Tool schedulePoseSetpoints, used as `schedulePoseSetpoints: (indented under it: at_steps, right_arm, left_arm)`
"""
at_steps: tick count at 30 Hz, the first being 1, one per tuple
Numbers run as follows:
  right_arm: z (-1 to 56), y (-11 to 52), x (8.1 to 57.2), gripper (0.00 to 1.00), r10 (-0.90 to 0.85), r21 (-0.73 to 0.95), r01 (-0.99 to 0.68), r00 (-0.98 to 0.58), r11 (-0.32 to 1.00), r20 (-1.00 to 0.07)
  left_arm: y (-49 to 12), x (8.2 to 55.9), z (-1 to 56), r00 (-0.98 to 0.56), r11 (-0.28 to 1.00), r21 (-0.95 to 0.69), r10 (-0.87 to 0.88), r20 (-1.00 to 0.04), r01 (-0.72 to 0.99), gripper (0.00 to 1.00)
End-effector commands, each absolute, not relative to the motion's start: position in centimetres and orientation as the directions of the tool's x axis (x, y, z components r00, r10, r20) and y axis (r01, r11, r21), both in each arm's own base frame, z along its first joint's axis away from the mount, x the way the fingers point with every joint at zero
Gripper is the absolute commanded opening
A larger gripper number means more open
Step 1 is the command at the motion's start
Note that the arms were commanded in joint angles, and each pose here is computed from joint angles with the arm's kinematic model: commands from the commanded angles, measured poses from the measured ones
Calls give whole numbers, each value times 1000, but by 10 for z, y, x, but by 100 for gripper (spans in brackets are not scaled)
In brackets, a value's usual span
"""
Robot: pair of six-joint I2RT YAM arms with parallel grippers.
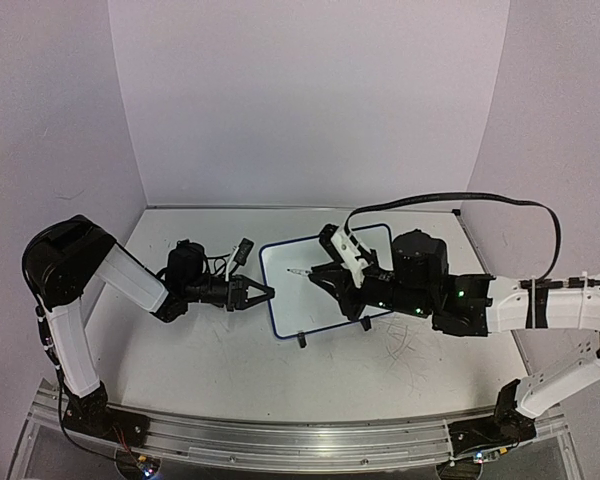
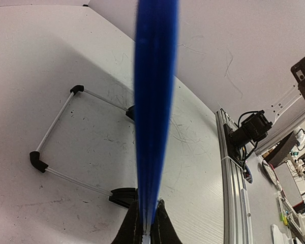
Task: Write a sentence on the whiteboard
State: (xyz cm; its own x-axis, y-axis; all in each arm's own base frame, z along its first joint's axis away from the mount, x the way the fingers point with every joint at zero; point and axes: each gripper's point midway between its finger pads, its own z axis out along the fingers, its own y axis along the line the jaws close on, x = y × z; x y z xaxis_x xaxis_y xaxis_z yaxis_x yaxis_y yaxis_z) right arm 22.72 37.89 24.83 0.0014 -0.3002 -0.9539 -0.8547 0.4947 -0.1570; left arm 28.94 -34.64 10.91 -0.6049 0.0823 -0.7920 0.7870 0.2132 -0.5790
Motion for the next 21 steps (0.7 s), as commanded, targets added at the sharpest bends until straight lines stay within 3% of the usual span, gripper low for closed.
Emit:
schedulePoseSetpoints:
  at_steps: [1, 21]
  right_arm:
    - [263, 377, 232, 0, -255, -167, -830, 31, 532, -966]
    - [232, 403, 264, 0, -338, -199, -786, -14, 586, -941]
  left_arm:
    - [-344, 294, 87, -650, 291, -600, 115, -751, 745, 0]
    - [-338, 300, 101, -636, 346, -575, 89, -767, 741, 0]
